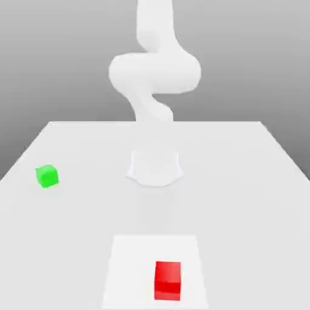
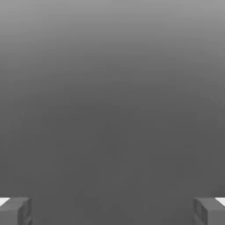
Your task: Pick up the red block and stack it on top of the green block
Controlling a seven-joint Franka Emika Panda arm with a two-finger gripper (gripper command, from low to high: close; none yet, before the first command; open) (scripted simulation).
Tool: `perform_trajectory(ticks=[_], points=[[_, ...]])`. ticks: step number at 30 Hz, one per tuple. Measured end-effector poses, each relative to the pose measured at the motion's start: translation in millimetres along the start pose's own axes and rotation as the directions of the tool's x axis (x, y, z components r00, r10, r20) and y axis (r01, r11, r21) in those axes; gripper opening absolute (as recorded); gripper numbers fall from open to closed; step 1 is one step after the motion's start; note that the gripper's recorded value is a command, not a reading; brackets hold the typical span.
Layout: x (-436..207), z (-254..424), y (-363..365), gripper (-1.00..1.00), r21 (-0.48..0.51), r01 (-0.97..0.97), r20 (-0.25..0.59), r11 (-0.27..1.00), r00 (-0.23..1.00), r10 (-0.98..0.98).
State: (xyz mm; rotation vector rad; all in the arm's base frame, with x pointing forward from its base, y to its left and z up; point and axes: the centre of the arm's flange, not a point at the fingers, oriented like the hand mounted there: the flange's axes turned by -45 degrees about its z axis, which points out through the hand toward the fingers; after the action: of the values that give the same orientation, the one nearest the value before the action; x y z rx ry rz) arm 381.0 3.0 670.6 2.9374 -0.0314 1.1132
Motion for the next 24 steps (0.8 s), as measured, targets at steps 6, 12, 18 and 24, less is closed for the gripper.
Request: perform_trajectory(ticks=[6,12,18,24], points=[[-23.8,125.6,-6.3,0.0,-0.017,-0.007,0.184,1.0,0.983,0.01],[-76.2,235.8,-10.8,0.0,-0.028,-0.013,0.356,1.0,0.934,0.022],[-152.9,327.4,-15.3,0.0,-0.034,-0.02,0.517,0.999,0.856,0.034],[-242.9,395.5,-19.8,0.0,-0.036,-0.03,0.65,0.999,0.758,0.046]])
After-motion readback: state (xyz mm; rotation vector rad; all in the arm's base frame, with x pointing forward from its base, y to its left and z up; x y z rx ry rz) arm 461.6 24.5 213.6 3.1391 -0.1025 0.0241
